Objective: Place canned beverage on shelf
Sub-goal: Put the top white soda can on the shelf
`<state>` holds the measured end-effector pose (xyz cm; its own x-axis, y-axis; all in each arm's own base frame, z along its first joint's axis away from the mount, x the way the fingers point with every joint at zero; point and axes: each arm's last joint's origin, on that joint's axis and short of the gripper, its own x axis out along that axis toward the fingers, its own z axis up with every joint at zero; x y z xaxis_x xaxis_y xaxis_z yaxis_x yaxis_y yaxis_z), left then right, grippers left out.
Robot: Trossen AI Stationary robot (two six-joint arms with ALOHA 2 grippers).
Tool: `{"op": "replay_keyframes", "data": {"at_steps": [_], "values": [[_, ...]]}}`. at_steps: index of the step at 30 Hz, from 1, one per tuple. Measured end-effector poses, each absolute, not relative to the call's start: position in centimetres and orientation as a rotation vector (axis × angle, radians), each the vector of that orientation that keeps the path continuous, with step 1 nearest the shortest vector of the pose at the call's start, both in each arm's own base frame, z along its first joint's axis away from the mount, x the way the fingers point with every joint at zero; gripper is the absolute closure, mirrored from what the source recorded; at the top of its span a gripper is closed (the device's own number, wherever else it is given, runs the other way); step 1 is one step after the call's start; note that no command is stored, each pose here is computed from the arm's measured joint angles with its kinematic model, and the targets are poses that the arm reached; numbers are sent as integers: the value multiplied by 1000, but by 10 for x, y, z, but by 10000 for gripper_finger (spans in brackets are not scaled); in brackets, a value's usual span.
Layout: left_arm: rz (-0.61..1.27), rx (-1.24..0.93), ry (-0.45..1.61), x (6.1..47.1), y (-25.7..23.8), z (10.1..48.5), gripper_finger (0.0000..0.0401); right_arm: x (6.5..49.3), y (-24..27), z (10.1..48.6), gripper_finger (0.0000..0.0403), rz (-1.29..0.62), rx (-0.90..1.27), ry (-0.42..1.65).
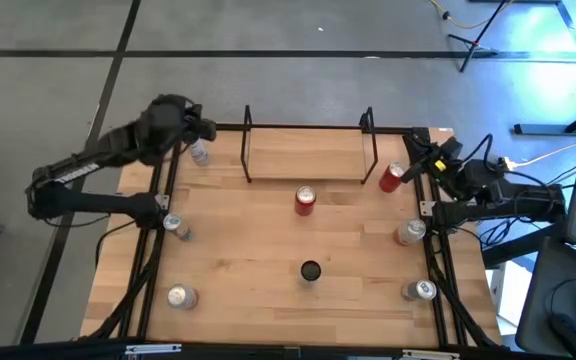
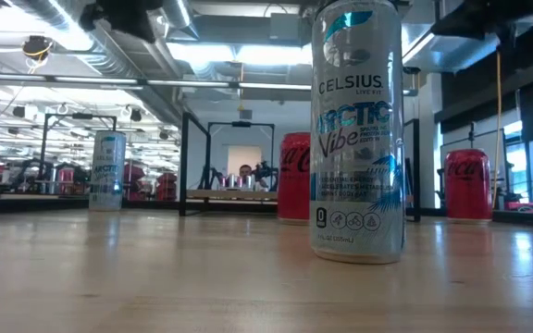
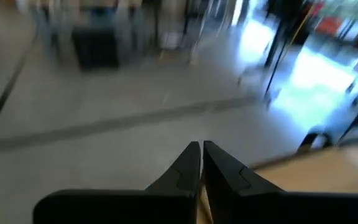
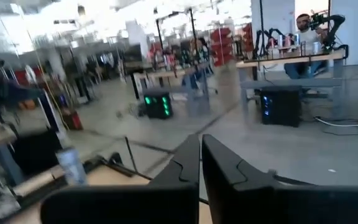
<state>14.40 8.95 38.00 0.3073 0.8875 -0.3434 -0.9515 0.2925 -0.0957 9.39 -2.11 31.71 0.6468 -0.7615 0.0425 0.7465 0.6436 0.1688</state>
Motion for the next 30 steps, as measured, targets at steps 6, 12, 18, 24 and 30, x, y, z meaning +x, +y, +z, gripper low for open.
{"op": "replay_keyframes", "data": {"at_steps": [6,12,18,24,30], "values": [[1290,-527,472,127,118,395,388,96,-29,331,395,-904,102,-33],[1284,-670,637,110,141,390,367,105,-41,326,395,-940,87,26],[1201,-787,681,102,165,381,288,117,-53,320,395,-875,91,95],[1149,-889,727,99,188,368,216,129,-63,312,395,-812,102,165],[1158,-870,687,101,194,368,199,134,-63,310,395,-775,108,182]]}}
